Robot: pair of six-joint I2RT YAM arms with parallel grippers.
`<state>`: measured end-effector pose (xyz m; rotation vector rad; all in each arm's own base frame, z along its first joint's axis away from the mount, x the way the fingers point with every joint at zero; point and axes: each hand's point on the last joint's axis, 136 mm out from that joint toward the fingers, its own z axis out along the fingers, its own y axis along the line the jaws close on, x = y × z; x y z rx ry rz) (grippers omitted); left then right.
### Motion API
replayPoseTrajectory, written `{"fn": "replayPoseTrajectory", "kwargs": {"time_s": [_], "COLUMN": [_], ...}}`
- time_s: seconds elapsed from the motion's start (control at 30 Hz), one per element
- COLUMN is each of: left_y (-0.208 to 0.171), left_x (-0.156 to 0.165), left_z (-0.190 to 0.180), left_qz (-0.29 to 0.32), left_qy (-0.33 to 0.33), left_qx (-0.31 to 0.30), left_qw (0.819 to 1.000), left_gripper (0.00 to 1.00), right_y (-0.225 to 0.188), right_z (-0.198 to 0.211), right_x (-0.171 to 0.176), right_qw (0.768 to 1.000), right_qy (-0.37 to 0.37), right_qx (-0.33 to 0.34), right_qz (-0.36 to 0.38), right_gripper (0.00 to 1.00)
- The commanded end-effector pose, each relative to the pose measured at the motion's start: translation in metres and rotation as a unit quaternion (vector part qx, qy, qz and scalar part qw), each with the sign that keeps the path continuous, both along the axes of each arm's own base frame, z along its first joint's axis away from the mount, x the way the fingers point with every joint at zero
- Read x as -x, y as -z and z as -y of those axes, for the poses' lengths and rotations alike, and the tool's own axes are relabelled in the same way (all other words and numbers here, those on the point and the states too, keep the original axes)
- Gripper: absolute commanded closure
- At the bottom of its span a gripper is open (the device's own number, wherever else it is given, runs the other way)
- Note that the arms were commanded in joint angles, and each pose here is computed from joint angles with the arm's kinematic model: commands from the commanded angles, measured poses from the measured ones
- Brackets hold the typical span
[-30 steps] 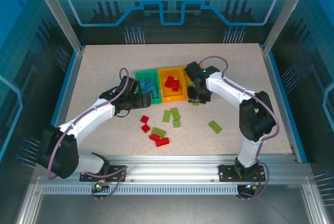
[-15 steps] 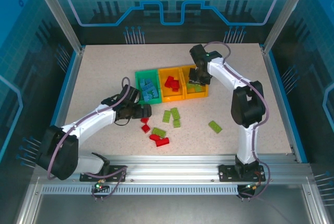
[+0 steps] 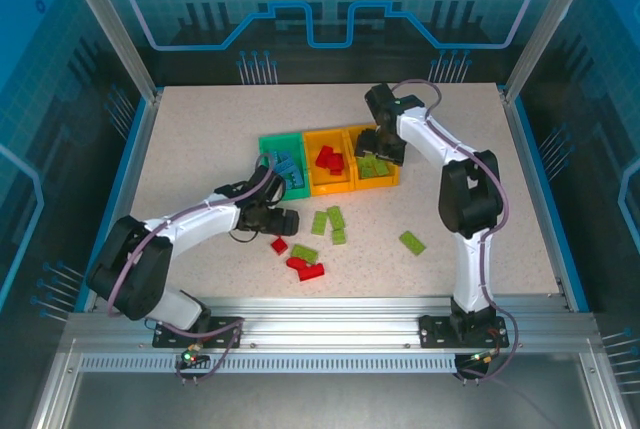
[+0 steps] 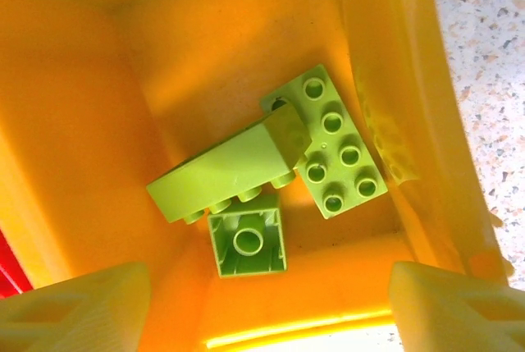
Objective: Sort the legos into containers by color
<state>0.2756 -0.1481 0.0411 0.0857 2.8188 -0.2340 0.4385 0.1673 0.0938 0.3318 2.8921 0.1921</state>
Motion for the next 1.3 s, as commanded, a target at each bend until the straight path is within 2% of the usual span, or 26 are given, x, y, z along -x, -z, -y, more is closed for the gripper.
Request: {"fn": "replayPoseTrajectory", "kwargs": {"time_s": [0.0, 0.27, 0.37, 0.63, 0.73, 0.8, 0.9, 1.13, 1.27], "left_y": [-0.004, 0.012, 0.016, 0.021, 0.022, 0.023, 0.021, 0.008, -0.027], "left_x": [-0.007, -0.004, -0.002, -0.003, -0.005, -0.006, -0.008, -0.012, -0.028], "left_z": [0.010, 0.012, 0.012, 0.007, 0.008, 0.009, 0.011, 0.017, 0.032], "left_qz": [0.007, -0.016, -0.024, -0.033, -0.036, -0.039, -0.039, -0.030, 0.008], "left_qy": [0.022, 0.032, 0.033, 0.022, 0.025, 0.026, 0.029, 0.021, 0.021], "left_qx": [0.000, -0.020, -0.024, -0.046, -0.047, -0.048, -0.047, -0.031, 0.000], "left_qw": [1.000, 0.999, 0.999, 0.998, 0.998, 0.998, 0.998, 0.999, 1.000], "left_gripper": [0.09, 0.20, 0.21, 0.34, 0.44, 0.53, 0.62, 0.67, 0.67], "right_y": [-0.038, -0.062, -0.065, -0.065, -0.063, -0.064, -0.063, -0.065, -0.065], "right_z": [0.000, 0.014, 0.024, 0.038, 0.041, 0.041, 0.043, 0.049, 0.049], "right_x": [0.006, 0.022, 0.026, 0.031, 0.032, 0.032, 0.033, 0.033, 0.036], "right_qw": [0.999, 0.998, 0.997, 0.997, 0.997, 0.997, 0.996, 0.996, 0.996], "right_qy": [0.003, 0.012, 0.022, 0.039, 0.042, 0.044, 0.046, 0.052, 0.050], "right_qx": [-0.026, -0.029, -0.028, -0.029, -0.030, -0.031, -0.033, -0.035, -0.034], "right_qz": [0.035, 0.058, 0.062, 0.062, 0.060, 0.061, 0.062, 0.065, 0.066], "right_gripper": [0.18, 0.14, 0.13, 0.13, 0.13, 0.13, 0.13, 0.13, 0.13]}}
